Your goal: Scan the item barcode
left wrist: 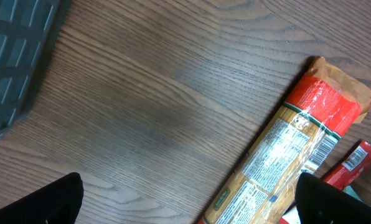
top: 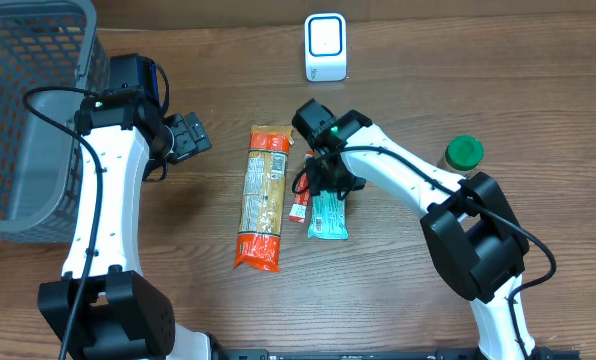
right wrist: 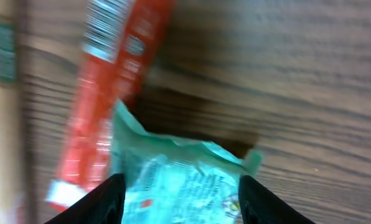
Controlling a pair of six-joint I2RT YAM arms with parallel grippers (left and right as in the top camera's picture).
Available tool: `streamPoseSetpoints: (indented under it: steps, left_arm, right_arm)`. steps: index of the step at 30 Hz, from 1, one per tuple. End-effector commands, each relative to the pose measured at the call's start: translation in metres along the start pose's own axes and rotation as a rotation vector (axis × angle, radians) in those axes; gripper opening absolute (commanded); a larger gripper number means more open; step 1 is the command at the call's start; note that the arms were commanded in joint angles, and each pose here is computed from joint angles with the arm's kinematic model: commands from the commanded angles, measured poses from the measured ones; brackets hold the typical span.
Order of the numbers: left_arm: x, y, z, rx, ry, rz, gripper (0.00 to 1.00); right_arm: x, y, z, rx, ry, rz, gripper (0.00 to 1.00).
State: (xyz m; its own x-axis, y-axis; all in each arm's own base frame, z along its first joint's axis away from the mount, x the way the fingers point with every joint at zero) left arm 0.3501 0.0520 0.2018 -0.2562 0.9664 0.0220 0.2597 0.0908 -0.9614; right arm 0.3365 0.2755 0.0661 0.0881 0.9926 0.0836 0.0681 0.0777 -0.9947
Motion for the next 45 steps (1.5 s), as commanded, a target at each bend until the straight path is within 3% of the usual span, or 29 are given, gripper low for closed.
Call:
streamPoseSetpoints:
  steps: [1,4,9,14,23,27,28,29,30,45]
  left_arm:
    - [0.001,-0.009,-0.004,-0.032,0.011,-0.005,1.00]
    - [0.001,-0.009,-0.004,-0.032,0.011,-0.005,1.00]
    - [0.001,-0.009,-0.004,-0.032,0.011,-0.005,1.00]
    - [0.000,-0.009,-0.004,-0.032,0.011,-0.004,1.00]
    - [0.001,-0.009,-0.004,-0.032,0.011,-0.005,1.00]
    - [0.001,-0.009,-0.004,-0.032,0.011,-0.005,1.00]
    - [0.001,-0.009,-0.004,-0.032,0.011,-0.005,1.00]
    - [0.001,-0.009,-0.004,-0.032,0.011,-0.005,1.00]
    - [0.001,-0.009,-0.004,-0.032,0.011,-0.005,1.00]
    - [0.001,-0.009,-0.004,-0.032,0.011,-0.005,1.00]
  right_arm:
    - [-0.028,0.013,0.002,-0.046,0.055,0.142,0.59]
    - [-0.048,0.022,0.008,-0.062,0.109,0.240,0.60]
    - [-0.068,0.021,0.033,0.038,0.152,0.340,0.60]
    - [-0.073,0.014,0.059,0.201,0.223,0.351,0.72]
    - [-0.066,-0.031,0.030,0.170,0.279,0.266,0.73]
    - [-0.074,-0.061,0.032,0.161,0.295,0.254,0.63]
    - [-0.076,-0.067,0.034,0.164,0.295,0.257,0.55]
    - [-0.078,-0.070,0.036,0.167,0.295,0.260,0.23]
    - [-0.078,-0.073,0.039,0.172,0.291,0.266,0.04]
    - [-0.062,-0.044,0.112,0.256,0.130,0.393,0.04]
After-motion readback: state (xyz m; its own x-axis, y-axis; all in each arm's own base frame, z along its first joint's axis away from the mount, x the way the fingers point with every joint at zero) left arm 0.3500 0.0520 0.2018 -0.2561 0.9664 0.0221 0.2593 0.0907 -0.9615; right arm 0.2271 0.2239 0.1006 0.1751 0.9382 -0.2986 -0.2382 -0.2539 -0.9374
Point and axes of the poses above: each gripper's point midway between its finger pads, its own y axis out along the fingers, its own x axis along the line the jaws close on, z = x × y, the point moved 4 cm from there along -y, back along the fingers, and after that the axes turned 14 degrees about y, right-handed, at the moved point
